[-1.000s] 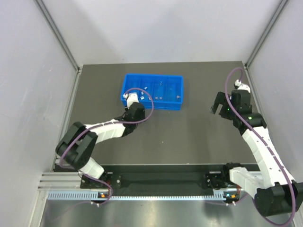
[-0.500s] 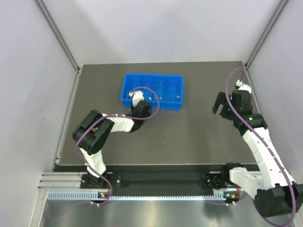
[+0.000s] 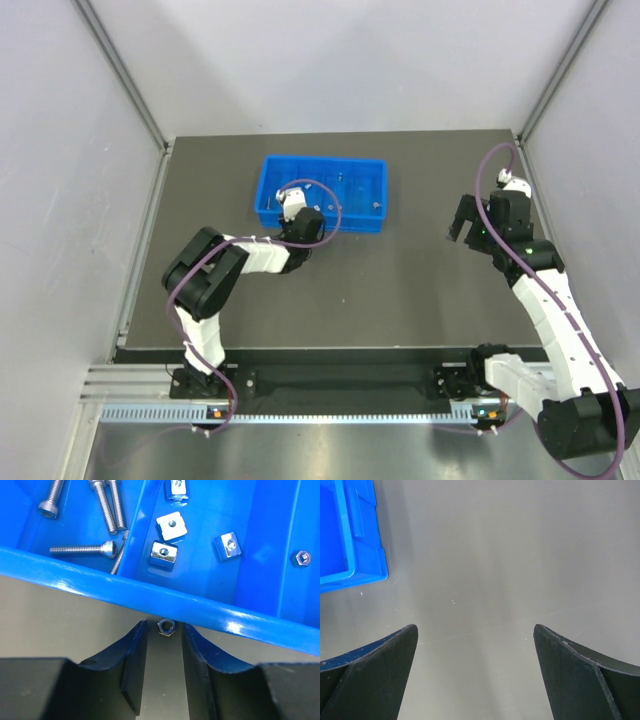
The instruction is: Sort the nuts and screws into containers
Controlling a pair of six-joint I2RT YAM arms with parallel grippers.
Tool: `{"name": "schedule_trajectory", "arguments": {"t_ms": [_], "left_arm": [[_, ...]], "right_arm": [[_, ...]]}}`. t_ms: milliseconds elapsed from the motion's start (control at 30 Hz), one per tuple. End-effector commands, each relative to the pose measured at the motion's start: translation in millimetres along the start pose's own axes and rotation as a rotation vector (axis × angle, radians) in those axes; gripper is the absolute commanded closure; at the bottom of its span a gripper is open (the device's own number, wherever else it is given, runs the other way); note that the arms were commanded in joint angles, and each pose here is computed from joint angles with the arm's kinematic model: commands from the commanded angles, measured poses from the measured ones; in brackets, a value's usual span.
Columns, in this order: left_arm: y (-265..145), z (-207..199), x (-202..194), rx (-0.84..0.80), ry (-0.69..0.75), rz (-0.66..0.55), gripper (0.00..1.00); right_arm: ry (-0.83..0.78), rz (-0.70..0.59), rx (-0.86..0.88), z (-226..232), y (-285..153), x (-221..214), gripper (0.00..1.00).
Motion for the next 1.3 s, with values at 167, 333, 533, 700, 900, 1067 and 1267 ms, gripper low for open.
{"name": "schedule_trajectory", "arguments": {"t_ms": [167,333,533,700,900,1067,1267], "left_arm": [[8.5,0.8,-34.4,0.002,0.160,0.163,0.62],[12.3,1.4,-42.1,0.012,0.197,0.209,0.67],[9.3,4.7,-46.9,0.017,0.204,0.229,0.69],[-1.3,8.4,-48.4,0.006,0.208,0.242,0.68],[-5.8,8.8,-52.2,-0.003,0.219,0.251,0.67],[-1.8,6.3,-57.4,0.004,0.233,0.264,0.72],[-2.4,5.7,-54.9,0.010,0.223,0.267,0.88]], "right_arm": [[0.006,-0.043,-0.003,1.8,-1.6,12.3,0.00],[0.008,-0.047,0.000,1.9,-2.7,12.7,0.00],[0.009,-0.049,-0.001,1.5,-4.2,12.9,0.00],[0.011,-0.047,0.000,1.7,-3.5,12.5,0.00],[0.010,-0.039,0.001,1.4,-1.5,10.4,0.00],[0.012,-0.039,0.001,0.9,-1.7,9.7,0.00],[0.012,-0.056,-0.002,0.1,-6.2,11.8,0.00]]}}
Point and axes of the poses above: each gripper's point midway between its finger pads, its own y axis out along the fingers, its own z axis along the line the jaws close on, x = y × z, the point moved 8 cm from there along -y, back along the fingers, and after that the axes turned 14 degrees about y, right-handed, at the moved point
